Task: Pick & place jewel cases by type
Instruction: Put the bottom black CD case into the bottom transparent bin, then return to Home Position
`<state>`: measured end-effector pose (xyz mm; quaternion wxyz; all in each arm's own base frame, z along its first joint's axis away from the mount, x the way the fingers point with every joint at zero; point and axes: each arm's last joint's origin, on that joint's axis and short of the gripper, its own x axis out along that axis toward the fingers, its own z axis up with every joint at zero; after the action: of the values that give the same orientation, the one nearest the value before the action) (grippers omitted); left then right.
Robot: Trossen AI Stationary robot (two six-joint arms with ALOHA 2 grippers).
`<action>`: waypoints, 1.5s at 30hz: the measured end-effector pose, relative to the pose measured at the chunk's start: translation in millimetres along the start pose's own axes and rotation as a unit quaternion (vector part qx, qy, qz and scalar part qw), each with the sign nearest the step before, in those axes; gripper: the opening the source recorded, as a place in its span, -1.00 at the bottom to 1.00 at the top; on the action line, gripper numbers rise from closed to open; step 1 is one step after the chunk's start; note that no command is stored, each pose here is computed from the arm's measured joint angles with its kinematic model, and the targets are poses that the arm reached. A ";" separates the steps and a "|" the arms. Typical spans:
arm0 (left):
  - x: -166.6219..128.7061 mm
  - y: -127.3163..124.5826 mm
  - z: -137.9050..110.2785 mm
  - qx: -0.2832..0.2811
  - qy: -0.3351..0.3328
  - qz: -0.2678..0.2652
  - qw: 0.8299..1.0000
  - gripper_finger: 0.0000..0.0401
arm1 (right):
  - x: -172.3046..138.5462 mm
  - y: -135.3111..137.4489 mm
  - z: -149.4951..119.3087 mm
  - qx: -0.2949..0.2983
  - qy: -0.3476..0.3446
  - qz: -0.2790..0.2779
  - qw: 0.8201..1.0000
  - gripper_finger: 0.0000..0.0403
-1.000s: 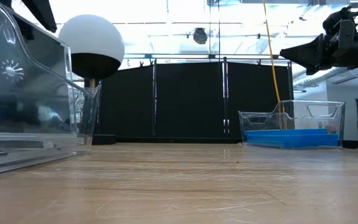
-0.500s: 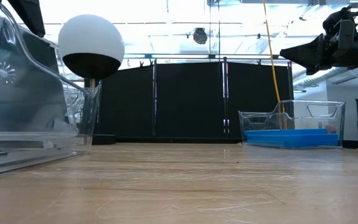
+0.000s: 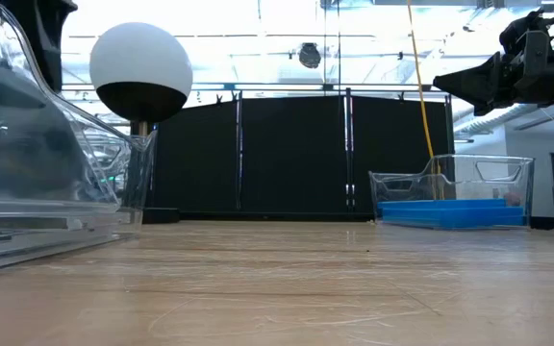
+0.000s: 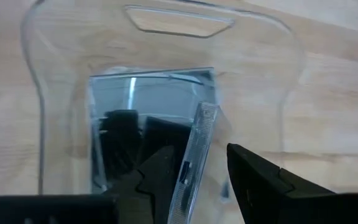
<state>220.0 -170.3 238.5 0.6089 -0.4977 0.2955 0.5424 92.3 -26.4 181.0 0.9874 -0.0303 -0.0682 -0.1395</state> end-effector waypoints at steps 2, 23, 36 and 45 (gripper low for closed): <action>2.6 -0.4 0.8 -0.004 0.000 0.016 1.000 -0.23 | 0.0 0.0 0.1 0.000 0.000 0.000 1.000 -0.98; 16.1 -14.1 12.7 0.098 -0.037 0.021 0.994 -0.23 | 0.0 0.0 0.1 0.000 0.000 0.000 1.000 -0.98; 14.6 -9.6 20.4 0.123 -0.089 0.030 0.988 -0.23 | 0.0 0.0 0.0 0.000 0.000 0.000 1.000 -0.98; 13.5 -12.1 22.2 0.216 -0.142 -0.005 0.966 -0.23 | 0.0 0.0 0.1 0.000 0.000 0.000 1.000 -0.98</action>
<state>230.7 -143.7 237.2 0.7407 -0.2733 0.3133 0.5277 92.2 -26.4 181.1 0.9874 -0.0303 -0.0685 -0.1396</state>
